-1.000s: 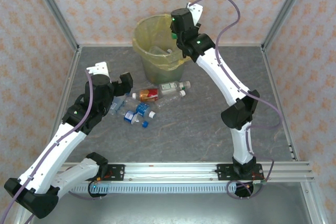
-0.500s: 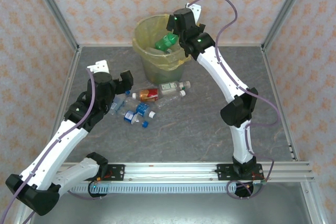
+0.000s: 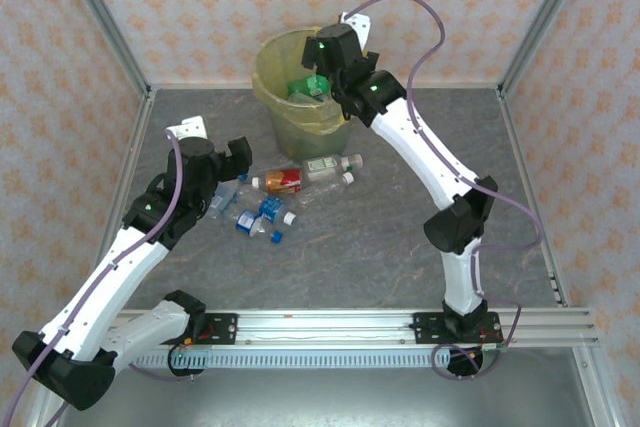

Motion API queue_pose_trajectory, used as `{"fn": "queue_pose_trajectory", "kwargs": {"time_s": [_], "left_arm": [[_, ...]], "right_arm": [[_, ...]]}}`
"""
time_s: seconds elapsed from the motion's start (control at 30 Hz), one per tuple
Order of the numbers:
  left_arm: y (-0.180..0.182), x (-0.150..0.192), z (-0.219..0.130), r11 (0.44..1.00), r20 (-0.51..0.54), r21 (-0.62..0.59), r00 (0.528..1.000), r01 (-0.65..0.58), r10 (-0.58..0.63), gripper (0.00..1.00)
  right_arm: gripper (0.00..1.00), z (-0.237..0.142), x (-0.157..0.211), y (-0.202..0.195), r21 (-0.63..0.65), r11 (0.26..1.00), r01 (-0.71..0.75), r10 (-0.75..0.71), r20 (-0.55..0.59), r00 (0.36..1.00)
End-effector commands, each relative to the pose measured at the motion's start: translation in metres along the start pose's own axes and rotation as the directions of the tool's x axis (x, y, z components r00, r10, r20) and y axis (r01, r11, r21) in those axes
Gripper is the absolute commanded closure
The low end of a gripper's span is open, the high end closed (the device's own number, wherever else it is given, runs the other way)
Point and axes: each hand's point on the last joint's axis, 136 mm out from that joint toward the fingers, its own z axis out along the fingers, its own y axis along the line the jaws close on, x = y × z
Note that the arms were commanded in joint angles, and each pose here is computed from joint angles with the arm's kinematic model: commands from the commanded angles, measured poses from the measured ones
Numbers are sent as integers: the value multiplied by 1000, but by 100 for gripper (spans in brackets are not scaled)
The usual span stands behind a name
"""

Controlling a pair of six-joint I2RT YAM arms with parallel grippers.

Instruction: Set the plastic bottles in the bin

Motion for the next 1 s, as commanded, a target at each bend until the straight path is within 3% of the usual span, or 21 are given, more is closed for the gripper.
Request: {"fn": "queue_pose_trajectory", "kwargs": {"time_s": [0.0,0.3,0.47,0.63,0.77,0.97], "left_arm": [[19,21,7,998,-72,-58,997,-6,1,1],[47,54,26,995,-204,-99,978,26,-46,2],[54,71,44,992,-292,-121,956,-45,8,4],[66,93,68,978,-412,-147,908,-149,76,8],[86,102,84,955,-472,-234,880,-182,53,9],[97,125,105,944,-564,-248,825,-220,44,10]], "right_arm": [[0,-27,-10,0,1,1000,-24,24,20,1000],[0,-46,2,26,-148,989,-3,-4,-44,999],[0,-59,-1,35,-232,971,53,-64,-44,997],[0,-70,3,37,-293,951,102,-121,-49,991],[0,-77,1,37,-320,938,134,-152,-32,988],[0,-73,-2,22,-296,943,153,-161,-5,987]]}}
